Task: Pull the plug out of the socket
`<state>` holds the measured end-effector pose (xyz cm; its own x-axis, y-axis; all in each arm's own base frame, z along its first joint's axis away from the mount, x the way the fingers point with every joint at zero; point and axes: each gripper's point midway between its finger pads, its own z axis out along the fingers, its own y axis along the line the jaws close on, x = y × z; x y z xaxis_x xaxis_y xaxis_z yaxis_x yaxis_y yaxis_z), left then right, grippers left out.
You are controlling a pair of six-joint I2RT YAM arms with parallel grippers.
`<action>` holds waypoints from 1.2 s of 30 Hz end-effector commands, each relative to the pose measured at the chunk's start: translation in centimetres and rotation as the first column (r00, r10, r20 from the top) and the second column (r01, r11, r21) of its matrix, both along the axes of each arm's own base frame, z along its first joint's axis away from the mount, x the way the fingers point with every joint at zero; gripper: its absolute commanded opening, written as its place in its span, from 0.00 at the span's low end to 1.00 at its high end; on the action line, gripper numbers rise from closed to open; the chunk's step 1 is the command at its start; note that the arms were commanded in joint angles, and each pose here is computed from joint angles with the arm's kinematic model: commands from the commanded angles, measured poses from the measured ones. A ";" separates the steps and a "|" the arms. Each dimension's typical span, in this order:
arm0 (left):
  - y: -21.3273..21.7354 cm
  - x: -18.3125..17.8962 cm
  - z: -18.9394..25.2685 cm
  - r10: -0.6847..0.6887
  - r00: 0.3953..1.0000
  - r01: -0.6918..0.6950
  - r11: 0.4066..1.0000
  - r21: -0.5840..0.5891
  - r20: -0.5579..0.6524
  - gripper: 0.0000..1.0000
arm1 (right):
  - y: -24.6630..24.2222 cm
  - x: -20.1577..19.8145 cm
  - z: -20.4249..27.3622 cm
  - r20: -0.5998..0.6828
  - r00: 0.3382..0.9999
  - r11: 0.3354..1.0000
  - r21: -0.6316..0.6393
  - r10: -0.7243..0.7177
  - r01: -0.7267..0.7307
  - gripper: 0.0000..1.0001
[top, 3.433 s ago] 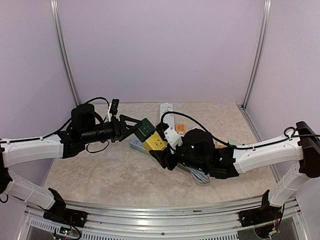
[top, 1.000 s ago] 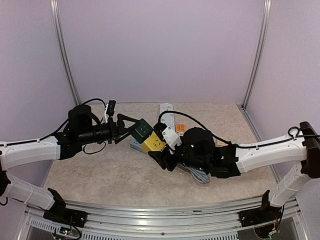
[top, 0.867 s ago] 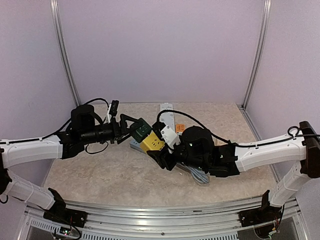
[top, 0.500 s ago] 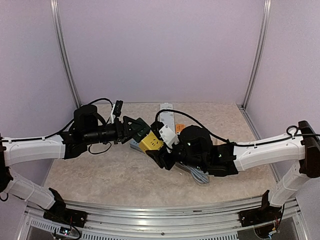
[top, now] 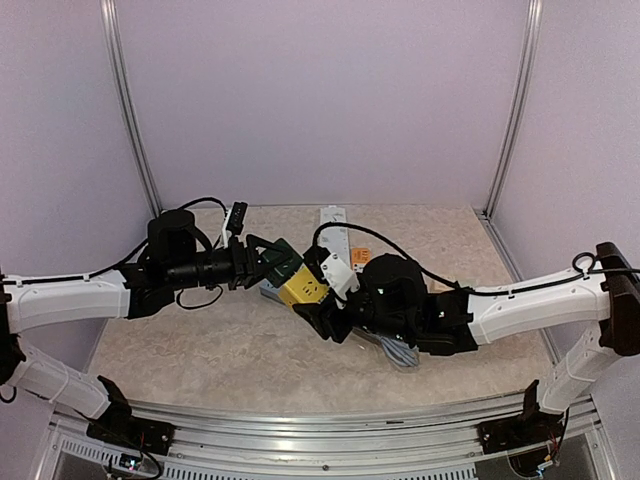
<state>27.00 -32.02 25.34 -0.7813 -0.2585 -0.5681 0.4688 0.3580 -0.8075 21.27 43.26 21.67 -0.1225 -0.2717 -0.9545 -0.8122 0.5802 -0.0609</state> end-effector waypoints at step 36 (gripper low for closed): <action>4.4 1.3 -1.1 0.144 0.989 -0.143 0.989 0.044 -0.044 0.28 | 0.0 0.9 2.9 0.045 0.990 0.991 0.019 -0.133 0.132 0.00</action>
<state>26.25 -30.00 25.69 -0.7935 -0.2881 -0.5361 0.4312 0.3555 -0.8293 20.75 44.58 22.28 -0.1353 -0.2928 -0.9466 -0.7836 0.6163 -0.0786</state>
